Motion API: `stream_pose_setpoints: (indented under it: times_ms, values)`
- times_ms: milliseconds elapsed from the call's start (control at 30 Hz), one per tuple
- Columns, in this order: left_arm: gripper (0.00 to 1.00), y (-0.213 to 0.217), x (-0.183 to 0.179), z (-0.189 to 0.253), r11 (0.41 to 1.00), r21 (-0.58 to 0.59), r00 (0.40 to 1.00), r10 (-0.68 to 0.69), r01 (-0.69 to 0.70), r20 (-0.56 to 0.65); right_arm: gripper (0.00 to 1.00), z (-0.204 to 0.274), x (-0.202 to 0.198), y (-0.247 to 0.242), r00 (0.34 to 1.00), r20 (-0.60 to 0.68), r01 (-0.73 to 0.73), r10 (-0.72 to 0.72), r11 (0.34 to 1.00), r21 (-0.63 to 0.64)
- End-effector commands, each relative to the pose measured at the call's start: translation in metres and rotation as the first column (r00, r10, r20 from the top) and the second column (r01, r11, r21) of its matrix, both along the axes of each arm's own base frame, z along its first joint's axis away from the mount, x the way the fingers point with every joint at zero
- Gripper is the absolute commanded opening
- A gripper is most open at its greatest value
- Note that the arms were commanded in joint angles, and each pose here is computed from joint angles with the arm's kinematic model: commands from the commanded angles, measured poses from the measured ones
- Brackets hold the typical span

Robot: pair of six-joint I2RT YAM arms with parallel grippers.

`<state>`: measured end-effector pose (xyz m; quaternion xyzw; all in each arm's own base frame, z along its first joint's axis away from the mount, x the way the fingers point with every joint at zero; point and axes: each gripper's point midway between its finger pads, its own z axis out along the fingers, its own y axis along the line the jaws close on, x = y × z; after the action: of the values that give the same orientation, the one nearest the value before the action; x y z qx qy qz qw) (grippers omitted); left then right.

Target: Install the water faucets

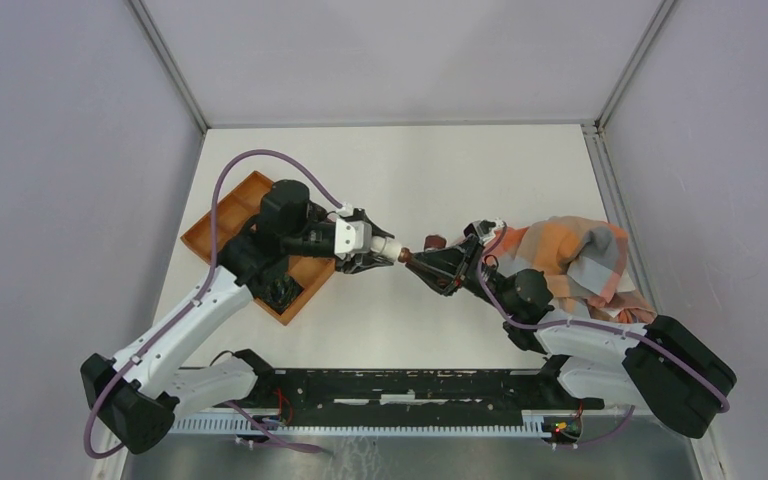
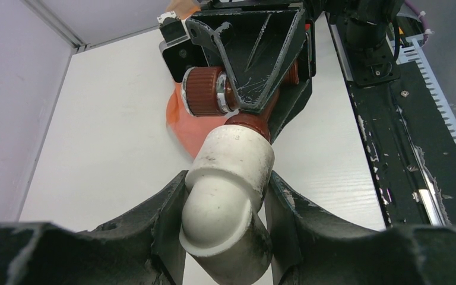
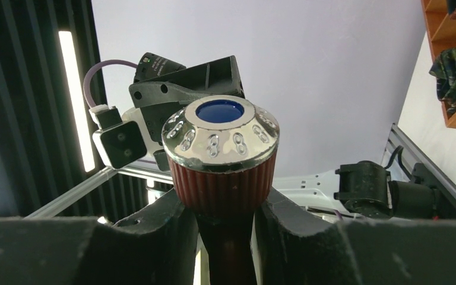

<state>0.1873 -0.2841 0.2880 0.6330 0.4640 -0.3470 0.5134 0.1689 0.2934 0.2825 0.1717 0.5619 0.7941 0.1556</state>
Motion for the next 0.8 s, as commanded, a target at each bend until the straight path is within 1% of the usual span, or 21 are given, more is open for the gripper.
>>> stream_pose_setpoints:
  times_ms: [0,133,167,300,500,533,667,733,767]
  values:
    - [0.02,-0.010,-0.001,-0.002,0.997,-0.061,0.999,-0.050,0.049,-0.021,0.32,0.036,-0.037,0.010,0.973,0.173,-0.160,0.152,0.987,0.029]
    - [0.02,-0.006,0.003,-0.001,0.994,-0.096,0.997,-0.054,0.049,-0.055,0.34,0.026,-0.038,0.009,0.976,0.160,-0.154,0.150,0.988,0.013]
    - [0.02,-0.005,0.003,-0.001,0.994,-0.101,0.997,-0.056,0.049,-0.062,0.38,0.025,-0.038,0.009,0.975,0.160,-0.156,0.152,0.988,0.013]
    - [0.02,-0.002,0.006,-0.002,0.993,-0.113,0.995,-0.047,0.038,-0.085,0.46,0.022,-0.040,0.009,0.974,0.161,-0.164,0.160,0.986,0.013]
    - [0.02,0.003,0.011,-0.002,0.990,-0.138,0.991,-0.028,0.010,-0.128,0.62,0.019,-0.040,0.010,0.972,0.174,-0.161,0.159,0.987,-0.005]
    - [0.02,0.003,0.013,0.001,0.989,-0.150,0.992,-0.023,0.005,-0.121,0.64,0.018,-0.040,0.010,0.971,0.178,-0.158,0.157,0.987,-0.010]
    - [0.02,0.009,0.018,0.004,0.985,-0.172,0.988,-0.010,-0.018,-0.156,0.72,0.006,-0.040,0.008,0.975,0.169,-0.142,0.148,0.989,-0.048]
    - [0.02,0.012,0.020,0.006,0.984,-0.179,0.984,-0.008,-0.024,-0.178,0.78,-0.004,-0.040,0.006,0.978,0.157,-0.127,0.137,0.989,-0.074]
    - [0.02,0.014,0.021,0.006,0.983,-0.180,0.982,-0.008,-0.026,-0.186,0.84,-0.008,-0.040,0.004,0.979,0.161,-0.116,0.128,0.990,-0.083]
